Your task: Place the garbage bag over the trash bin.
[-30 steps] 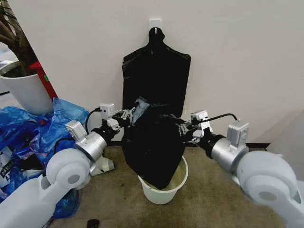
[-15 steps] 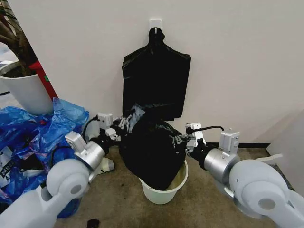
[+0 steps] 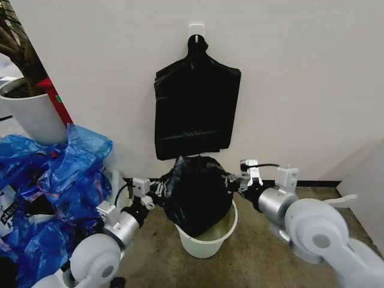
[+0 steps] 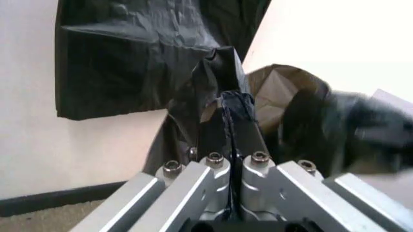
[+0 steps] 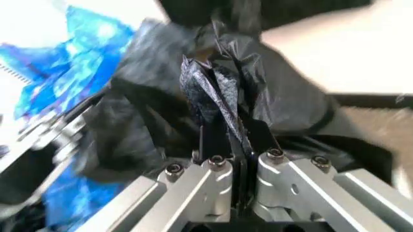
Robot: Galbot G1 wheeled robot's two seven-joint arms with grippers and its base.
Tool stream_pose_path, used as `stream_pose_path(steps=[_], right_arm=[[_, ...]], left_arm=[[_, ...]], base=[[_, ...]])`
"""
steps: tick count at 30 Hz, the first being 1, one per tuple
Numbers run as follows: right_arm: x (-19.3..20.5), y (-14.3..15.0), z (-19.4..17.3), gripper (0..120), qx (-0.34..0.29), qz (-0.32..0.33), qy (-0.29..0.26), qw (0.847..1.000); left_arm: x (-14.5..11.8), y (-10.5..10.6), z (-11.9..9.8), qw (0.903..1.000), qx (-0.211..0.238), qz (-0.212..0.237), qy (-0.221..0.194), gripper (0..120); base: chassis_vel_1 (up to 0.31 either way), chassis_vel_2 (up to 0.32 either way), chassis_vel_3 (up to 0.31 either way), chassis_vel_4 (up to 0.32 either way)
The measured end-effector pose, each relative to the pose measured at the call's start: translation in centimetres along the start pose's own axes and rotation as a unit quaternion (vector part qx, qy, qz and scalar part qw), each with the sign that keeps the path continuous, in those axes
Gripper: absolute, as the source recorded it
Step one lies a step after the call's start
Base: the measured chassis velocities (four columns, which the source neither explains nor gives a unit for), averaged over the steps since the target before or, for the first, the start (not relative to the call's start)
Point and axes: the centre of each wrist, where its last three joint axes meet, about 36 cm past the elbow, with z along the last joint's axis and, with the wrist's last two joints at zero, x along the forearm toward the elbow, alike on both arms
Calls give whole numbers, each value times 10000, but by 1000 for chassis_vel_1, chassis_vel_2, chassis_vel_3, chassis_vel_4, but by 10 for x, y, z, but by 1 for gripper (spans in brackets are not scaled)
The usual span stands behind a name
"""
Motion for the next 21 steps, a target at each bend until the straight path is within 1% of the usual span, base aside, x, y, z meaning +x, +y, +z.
stream_pose_path(steps=[3,5,6,7,9,11,12,13,15,17,18,20,21], right_arm=[[5,6,7,0,-71,-61,97,9999],[16,10,3,0,-94,-55,20,9999],[16,10,3,0,-94,-55,20,9999],[21,10,-2,0,-98,-56,-35,9999],[31,7,-22,0,-110,-41,-258,9996],[40,2,-40,0,-116,-21,-474,9988],[40,2,-40,0,-116,-21,-474,9988],[45,-1,-49,0,-94,3,-606,9981],[53,-5,-59,0,-33,10,-789,9969],[58,-8,-62,0,-30,29,-855,9963],[57,-9,-61,0,-50,37,-814,9967],[57,-9,-60,0,-61,36,-798,9968],[56,-9,-57,0,-88,33,-749,9971]], left_arm=[[5,-5,-8,10000,-31,6,-91,0],[9,-12,-22,9997,-82,93,-214,0],[9,-12,-22,9997,-82,93,-214,0],[10,-14,-28,9995,-89,131,-265,0],[11,-23,-49,9987,-63,224,-461,0],[6,-27,-67,9976,-63,350,-600,0],[6,-27,-67,9976,-63,350,-600,0],[2,-27,-77,9968,-93,458,-648,0],[-5,-26,-92,9954,-129,631,-711,0],[-15,-19,-104,9941,-158,778,-741,0],[-22,-11,-107,9938,-189,814,-727,0],[-25,-6,-107,9938,-201,834,-712,0],[-30,1,-107,9937,-220,857,-683,0]], base=[[0,0,0,0],[0,0,0,0],[0,0,0,0],[0,0,0,0],[0,0,0,0],[0,0,0,0],[0,0,0,0],[0,0,0,0],[0,0,0,0],[0,0,0,0],[0,0,0,0],[0,0,0,0],[0,0,0,0]])
